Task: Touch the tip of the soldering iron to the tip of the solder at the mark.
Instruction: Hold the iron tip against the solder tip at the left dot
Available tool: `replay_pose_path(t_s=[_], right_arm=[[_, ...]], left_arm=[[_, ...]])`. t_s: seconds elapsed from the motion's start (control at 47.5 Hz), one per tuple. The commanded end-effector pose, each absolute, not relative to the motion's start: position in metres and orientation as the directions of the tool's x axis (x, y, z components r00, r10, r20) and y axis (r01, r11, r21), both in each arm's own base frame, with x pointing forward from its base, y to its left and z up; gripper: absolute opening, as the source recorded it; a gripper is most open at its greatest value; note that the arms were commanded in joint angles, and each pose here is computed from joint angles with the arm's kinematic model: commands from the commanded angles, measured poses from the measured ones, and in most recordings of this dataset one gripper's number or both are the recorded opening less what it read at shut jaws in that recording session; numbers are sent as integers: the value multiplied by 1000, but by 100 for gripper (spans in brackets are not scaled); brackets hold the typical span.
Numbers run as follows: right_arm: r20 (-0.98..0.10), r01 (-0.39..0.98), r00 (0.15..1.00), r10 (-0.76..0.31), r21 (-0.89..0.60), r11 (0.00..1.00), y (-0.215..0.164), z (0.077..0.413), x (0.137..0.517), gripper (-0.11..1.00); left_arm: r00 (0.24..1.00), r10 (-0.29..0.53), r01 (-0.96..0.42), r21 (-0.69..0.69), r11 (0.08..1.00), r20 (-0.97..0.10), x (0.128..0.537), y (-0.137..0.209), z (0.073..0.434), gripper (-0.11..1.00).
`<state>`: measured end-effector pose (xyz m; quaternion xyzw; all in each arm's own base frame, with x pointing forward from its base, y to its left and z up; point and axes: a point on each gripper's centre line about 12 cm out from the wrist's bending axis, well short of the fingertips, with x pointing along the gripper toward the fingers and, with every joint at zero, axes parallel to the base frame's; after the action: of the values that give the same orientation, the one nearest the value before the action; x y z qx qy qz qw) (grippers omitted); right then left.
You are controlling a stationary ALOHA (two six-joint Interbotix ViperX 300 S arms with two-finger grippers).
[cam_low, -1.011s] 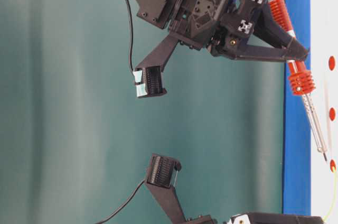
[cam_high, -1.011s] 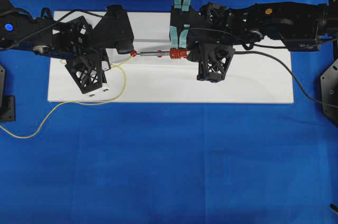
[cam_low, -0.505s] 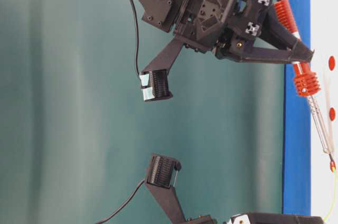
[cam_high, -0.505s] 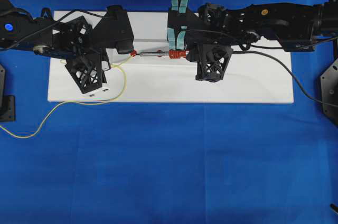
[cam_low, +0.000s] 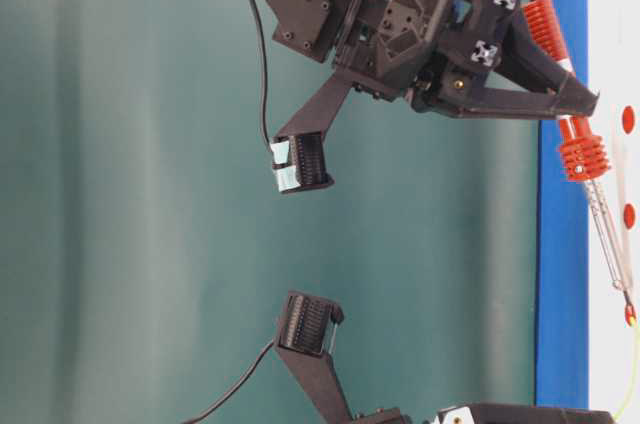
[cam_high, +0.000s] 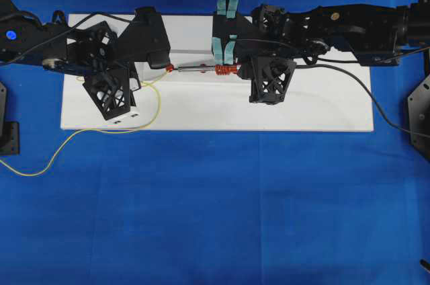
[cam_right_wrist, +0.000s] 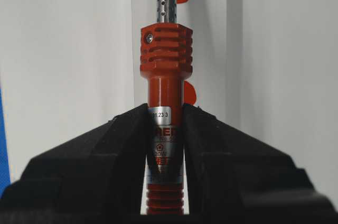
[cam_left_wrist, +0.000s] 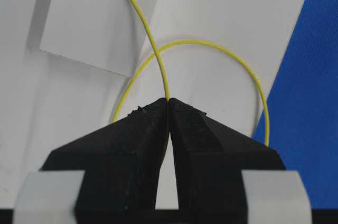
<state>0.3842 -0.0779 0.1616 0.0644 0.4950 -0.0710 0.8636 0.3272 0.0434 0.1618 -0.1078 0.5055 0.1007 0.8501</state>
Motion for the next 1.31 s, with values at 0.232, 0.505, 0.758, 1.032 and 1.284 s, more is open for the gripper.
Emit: replay_pose_path(t_s=[0.232, 0.505, 0.758, 1.032, 1.284], right_arm=[[-843, 183, 534, -67, 38, 982, -79, 175, 391, 6], [-844, 182, 533, -67, 37, 983, -79, 174, 390, 6], [-846, 181, 529, -64, 39, 983, -78, 174, 390, 6], [-846, 181, 529, -64, 39, 983, -78, 174, 390, 6], [-847, 182, 528, -64, 39, 982, -78, 174, 390, 6]], left_arm=[[485, 62, -278, -86, 957, -872, 332, 43, 169, 3], [489, 63, -278, -86, 957, -870, 334, 44, 170, 3], [490, 64, -279, -87, 956, -869, 334, 44, 171, 3], [491, 68, -286, -87, 954, -869, 334, 47, 171, 3], [489, 69, -288, -87, 954, -869, 334, 47, 171, 3]])
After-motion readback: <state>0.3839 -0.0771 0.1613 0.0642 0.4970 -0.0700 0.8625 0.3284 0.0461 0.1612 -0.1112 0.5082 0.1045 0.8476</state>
